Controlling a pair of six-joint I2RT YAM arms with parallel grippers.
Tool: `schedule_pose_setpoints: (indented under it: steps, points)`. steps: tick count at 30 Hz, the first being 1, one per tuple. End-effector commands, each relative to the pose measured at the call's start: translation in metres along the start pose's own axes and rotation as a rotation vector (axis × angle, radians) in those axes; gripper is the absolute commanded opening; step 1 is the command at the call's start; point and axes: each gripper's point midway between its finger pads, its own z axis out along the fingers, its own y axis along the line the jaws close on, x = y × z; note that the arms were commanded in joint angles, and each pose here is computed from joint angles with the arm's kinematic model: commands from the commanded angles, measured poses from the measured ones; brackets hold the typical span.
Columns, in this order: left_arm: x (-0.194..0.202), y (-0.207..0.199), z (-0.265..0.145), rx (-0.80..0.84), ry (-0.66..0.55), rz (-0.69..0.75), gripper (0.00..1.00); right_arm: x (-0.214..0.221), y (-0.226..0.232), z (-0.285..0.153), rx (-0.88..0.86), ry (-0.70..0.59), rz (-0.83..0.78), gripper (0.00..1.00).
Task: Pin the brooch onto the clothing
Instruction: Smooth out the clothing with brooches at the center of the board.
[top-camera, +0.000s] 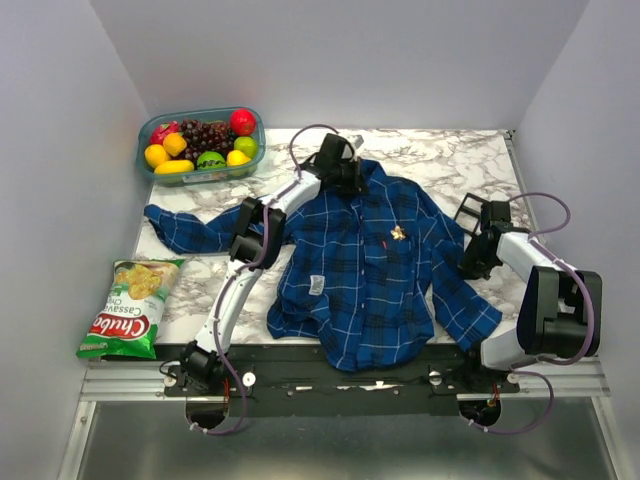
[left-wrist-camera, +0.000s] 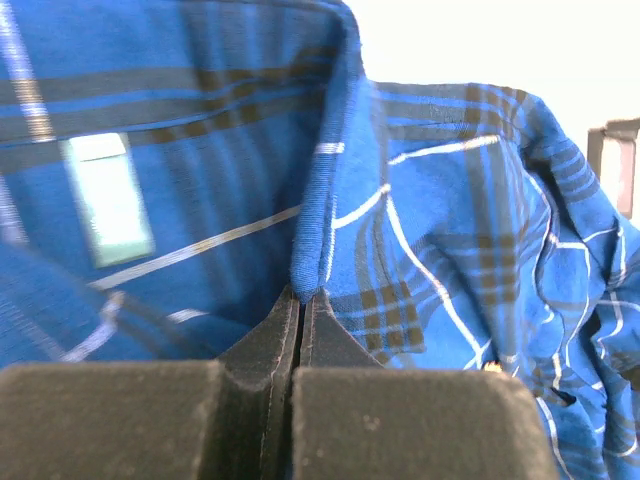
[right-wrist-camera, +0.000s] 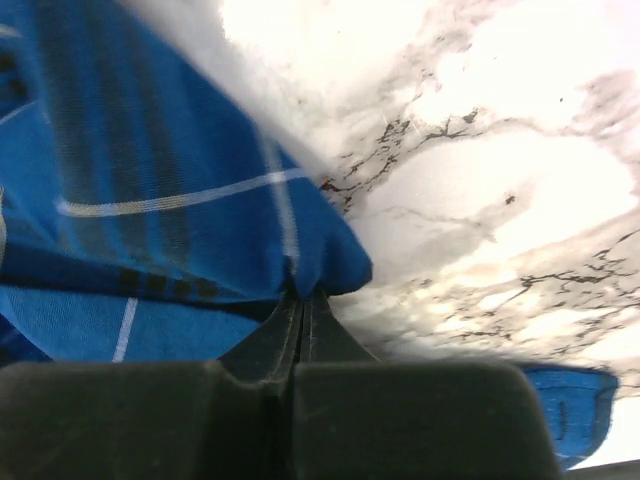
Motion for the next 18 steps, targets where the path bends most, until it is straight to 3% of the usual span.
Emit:
schedule_pose_setpoints:
  steps: [1, 18]
  points:
    - [-0.043, 0.004, -0.042, 0.03, -0.072, -0.024, 0.0, -0.02, -0.004, -0.005, 0.041, -0.04, -0.009, 0.01]
    - [-0.053, 0.042, -0.068, -0.033, -0.067, 0.03, 0.0, -0.095, -0.071, -0.037, 0.401, -0.177, 0.003, 0.01]
